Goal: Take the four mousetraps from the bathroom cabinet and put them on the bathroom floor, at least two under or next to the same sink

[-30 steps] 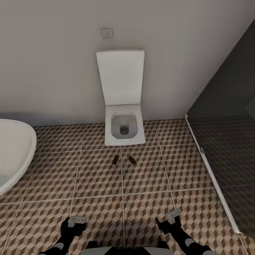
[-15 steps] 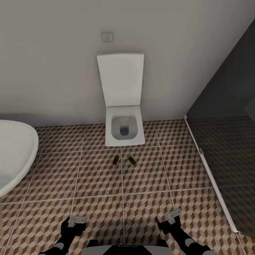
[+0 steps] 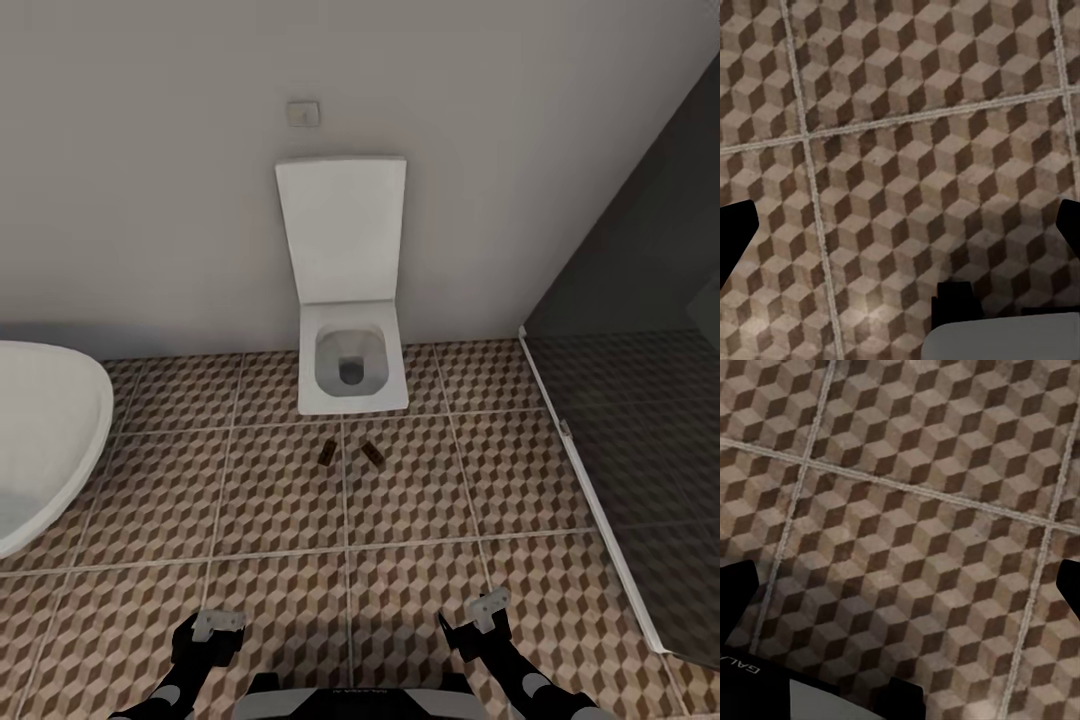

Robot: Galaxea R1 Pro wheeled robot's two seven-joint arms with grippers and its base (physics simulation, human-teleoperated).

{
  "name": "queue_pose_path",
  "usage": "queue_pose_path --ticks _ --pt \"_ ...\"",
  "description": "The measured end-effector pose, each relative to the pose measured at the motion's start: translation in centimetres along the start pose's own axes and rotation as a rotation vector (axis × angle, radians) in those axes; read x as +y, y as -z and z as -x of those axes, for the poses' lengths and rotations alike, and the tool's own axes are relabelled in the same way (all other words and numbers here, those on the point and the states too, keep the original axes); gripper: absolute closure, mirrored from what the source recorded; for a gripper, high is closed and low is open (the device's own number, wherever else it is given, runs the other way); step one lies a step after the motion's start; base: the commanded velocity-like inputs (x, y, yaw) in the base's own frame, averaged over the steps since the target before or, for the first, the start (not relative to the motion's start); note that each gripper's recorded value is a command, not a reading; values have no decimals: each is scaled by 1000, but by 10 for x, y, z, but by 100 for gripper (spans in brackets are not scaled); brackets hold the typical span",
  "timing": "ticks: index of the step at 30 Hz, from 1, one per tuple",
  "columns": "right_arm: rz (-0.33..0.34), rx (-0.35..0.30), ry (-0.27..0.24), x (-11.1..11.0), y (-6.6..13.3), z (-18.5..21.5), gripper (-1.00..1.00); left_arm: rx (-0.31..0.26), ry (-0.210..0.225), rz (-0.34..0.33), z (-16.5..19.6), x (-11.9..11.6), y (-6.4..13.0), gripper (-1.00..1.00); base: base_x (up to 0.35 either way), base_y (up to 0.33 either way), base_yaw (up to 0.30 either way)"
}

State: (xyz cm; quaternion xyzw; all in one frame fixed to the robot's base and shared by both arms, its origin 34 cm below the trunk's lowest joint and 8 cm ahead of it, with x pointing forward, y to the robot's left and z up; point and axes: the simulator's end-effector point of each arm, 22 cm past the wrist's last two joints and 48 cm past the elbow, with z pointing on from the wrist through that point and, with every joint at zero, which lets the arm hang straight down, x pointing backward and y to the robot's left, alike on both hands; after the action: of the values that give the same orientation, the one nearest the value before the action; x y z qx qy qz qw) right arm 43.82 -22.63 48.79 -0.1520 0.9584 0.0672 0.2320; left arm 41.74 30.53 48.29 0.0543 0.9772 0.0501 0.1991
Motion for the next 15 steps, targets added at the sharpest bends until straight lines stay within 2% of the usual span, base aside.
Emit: queue_pose_path --ticks 15 --pt "0 1 0 2 17 5 -100 0 0 0 4 2 17 -100 0 0 0"
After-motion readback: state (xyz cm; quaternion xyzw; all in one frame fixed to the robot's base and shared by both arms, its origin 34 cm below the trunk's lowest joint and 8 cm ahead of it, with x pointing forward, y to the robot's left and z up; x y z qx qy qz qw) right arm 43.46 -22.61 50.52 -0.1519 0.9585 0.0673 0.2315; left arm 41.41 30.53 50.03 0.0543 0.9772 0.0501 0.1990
